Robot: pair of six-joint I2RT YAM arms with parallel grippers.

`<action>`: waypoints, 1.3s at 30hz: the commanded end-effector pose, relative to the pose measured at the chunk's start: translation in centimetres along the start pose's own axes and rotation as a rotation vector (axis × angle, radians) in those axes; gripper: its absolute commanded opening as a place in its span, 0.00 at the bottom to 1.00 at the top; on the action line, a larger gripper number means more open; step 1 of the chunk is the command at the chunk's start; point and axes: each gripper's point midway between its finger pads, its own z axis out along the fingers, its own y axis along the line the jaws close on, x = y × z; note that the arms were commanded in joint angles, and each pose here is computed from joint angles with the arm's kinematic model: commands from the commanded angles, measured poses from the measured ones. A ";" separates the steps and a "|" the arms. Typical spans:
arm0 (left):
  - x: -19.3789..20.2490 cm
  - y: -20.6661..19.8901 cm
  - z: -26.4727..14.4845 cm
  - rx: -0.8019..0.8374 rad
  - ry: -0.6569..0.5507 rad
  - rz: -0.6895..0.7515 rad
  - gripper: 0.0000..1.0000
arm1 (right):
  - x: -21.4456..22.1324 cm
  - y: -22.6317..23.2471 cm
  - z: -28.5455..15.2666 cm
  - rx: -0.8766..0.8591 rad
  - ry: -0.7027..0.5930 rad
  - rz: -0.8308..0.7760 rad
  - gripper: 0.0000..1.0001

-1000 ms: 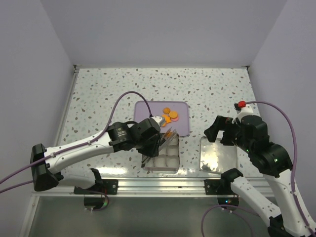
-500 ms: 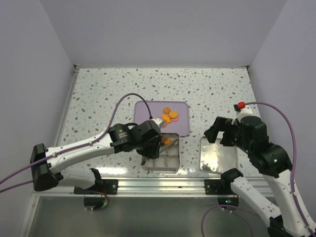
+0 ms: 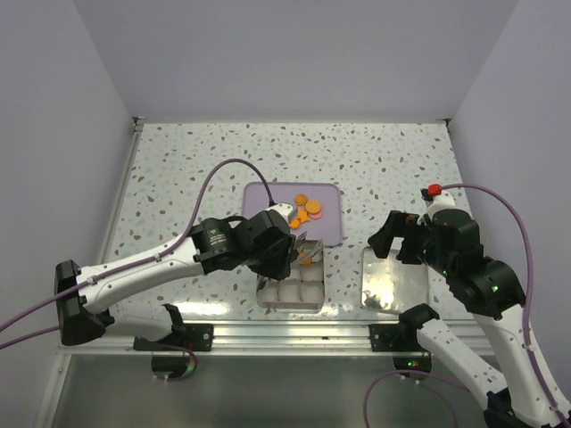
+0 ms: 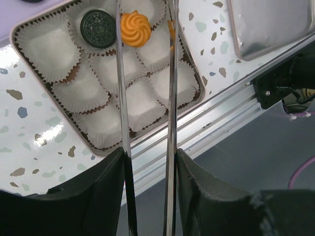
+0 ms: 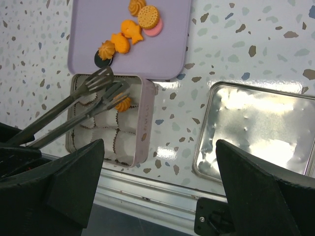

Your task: Pack the cookies

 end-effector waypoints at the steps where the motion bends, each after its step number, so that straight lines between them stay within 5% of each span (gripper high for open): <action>1: -2.1 -0.3 -2.1 -0.009 -0.076 -0.008 0.48 | -0.5 0.0 0.3 0.008 -0.017 0.007 0.99; 21: 2.9 1.0 -0.6 0.014 0.069 -0.013 0.43 | -0.1 -0.2 0.9 0.016 0.002 -0.010 0.99; 31: 0.4 1.7 -4.3 -0.012 -0.054 -0.054 0.40 | 0.0 -0.3 1.1 0.018 0.008 -0.021 0.99; 39: 3.8 2.7 -3.5 0.001 0.050 -0.034 0.26 | 0.1 -0.2 1.4 0.013 0.012 -0.021 0.99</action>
